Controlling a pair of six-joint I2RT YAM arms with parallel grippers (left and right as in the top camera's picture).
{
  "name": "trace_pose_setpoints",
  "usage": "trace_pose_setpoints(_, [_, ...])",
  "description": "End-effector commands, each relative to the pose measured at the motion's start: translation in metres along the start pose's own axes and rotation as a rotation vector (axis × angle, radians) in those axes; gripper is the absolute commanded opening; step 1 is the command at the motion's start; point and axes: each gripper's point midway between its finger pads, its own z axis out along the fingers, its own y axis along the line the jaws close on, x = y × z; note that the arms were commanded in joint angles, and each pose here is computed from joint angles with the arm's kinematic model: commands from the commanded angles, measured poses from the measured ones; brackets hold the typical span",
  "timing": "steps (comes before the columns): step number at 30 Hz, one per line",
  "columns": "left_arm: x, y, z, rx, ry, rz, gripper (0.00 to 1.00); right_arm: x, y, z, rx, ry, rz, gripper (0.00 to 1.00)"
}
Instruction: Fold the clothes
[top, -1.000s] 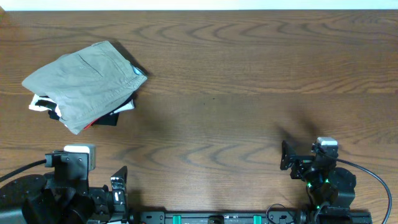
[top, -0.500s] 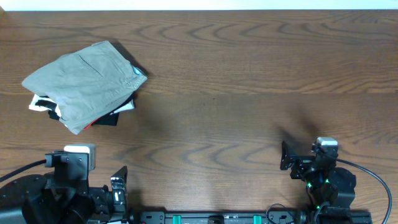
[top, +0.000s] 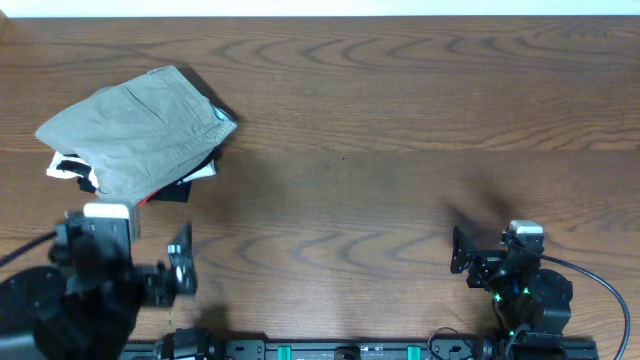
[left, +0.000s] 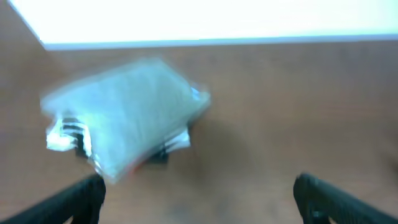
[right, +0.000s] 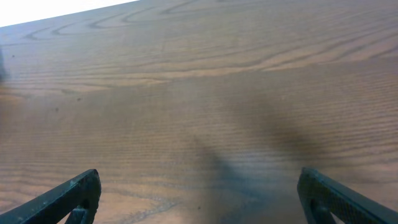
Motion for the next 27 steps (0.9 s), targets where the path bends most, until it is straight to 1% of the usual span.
trace_pose_setpoints(1, [0.013, -0.004, 0.027, 0.038, -0.072, 0.011, 0.98, -0.001, 0.000, 0.000, 0.000, -0.007, 0.015, 0.99])
trace_pose_setpoints(5, [0.038, -0.011, 0.061, 0.099, -0.161, 0.034, 0.98, -0.001, 0.000, 0.000, 0.000, -0.007, 0.015, 0.99])
trace_pose_setpoints(10, [0.088, -0.014, 0.094, 0.121, -0.178, 0.010, 0.98, -0.001, 0.000, 0.000, 0.000, -0.007, 0.015, 0.99])
trace_pose_setpoints(15, [0.130, -0.020, 0.121, 0.154, -0.212, 0.033, 0.98, -0.001, 0.000, 0.000, 0.000, -0.007, 0.015, 0.99])
trace_pose_setpoints(18, [0.145, -0.024, 0.136, 0.172, -0.249, 0.035, 0.98, -0.001, 0.000, 0.000, 0.000, -0.007, 0.015, 0.99])
trace_pose_setpoints(20, [0.150, -0.024, 0.143, 0.180, -0.275, 0.010, 0.98, -0.001, 0.000, 0.000, 0.000, -0.007, 0.015, 0.99])
trace_pose_setpoints(27, [0.164, -0.025, 0.156, 0.194, -0.255, -0.016, 0.98, -0.001, 0.000, 0.000, 0.000, -0.007, 0.015, 0.99])
